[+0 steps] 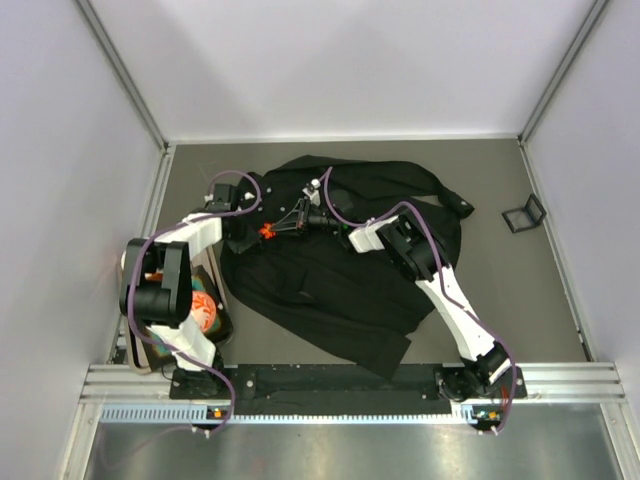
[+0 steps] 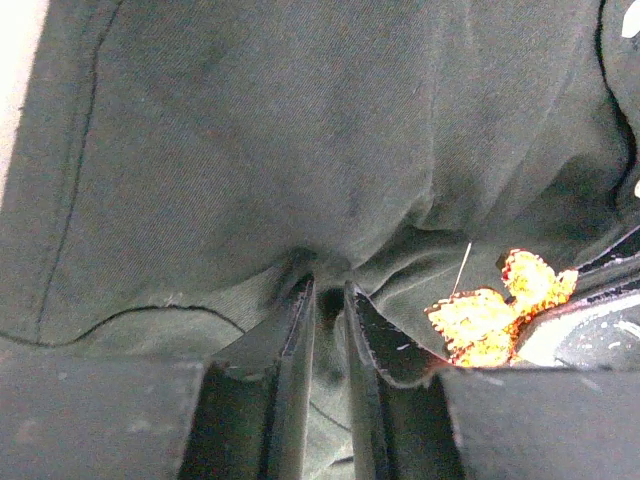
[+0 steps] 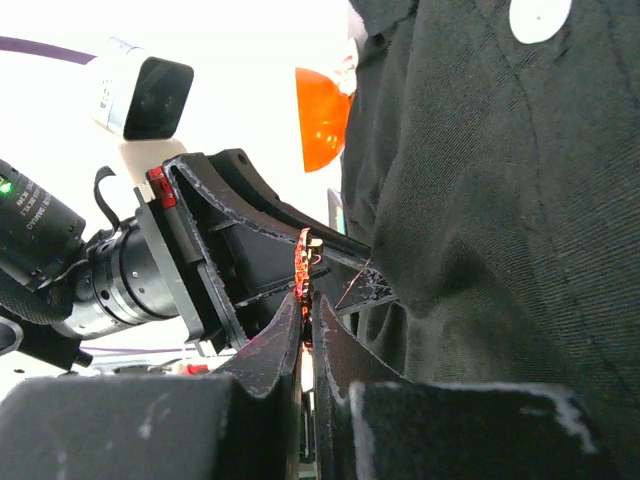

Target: Remove the brooch from the garment

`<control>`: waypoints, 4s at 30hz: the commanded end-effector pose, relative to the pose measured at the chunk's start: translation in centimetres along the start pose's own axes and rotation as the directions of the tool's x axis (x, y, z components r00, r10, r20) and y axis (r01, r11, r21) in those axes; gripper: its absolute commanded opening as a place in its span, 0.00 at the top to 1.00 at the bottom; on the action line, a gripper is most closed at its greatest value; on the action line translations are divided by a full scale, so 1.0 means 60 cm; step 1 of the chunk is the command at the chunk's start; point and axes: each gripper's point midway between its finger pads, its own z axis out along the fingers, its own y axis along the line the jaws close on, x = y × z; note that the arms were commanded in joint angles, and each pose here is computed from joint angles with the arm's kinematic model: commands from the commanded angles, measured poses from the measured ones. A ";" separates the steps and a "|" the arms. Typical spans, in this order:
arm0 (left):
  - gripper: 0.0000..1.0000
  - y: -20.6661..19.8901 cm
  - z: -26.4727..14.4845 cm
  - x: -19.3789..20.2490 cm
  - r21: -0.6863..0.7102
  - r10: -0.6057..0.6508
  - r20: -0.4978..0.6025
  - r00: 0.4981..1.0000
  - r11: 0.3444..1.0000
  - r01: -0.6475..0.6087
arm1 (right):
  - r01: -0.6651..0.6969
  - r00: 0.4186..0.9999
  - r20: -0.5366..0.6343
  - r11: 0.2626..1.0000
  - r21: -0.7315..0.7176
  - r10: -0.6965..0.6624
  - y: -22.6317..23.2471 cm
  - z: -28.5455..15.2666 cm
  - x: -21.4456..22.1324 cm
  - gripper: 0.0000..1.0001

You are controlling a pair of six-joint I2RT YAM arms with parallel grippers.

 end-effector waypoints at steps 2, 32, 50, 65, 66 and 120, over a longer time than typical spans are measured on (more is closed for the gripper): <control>0.73 0.000 -0.040 -0.018 -0.009 0.030 0.059 0.998 1.000 -0.029 | 0.093 0.995 -0.031 0.987 -0.134 -0.098 0.115 0.002 0.023 1.00; 0.51 -0.076 -0.205 -0.009 0.326 -0.063 0.079 0.995 0.945 0.034 | 0.405 0.913 -0.112 0.903 0.141 -0.392 0.078 -0.080 0.057 0.99; 0.41 -0.253 -0.327 0.074 0.294 0.528 0.703 0.476 0.393 -0.871 | -0.066 0.990 -0.133 0.995 -0.078 0.055 0.189 -0.261 0.151 1.00; 0.39 -0.265 -0.375 0.149 0.011 0.465 0.885 -0.026 -0.076 -0.997 | -0.080 0.988 -0.137 0.994 -0.073 0.069 0.228 -0.315 0.166 0.99; 0.41 -0.266 -0.382 0.156 -0.002 0.446 0.894 -0.048 -0.103 -0.995 | -0.093 0.987 -0.136 0.993 -0.075 0.082 0.229 -0.316 0.165 0.99; 1.00 -0.263 -0.391 0.230 0.002 0.562 0.822 -0.096 -0.171 -0.985 | 0.020 0.997 -0.079 0.999 0.040 -0.017 0.229 -0.338 0.189 0.45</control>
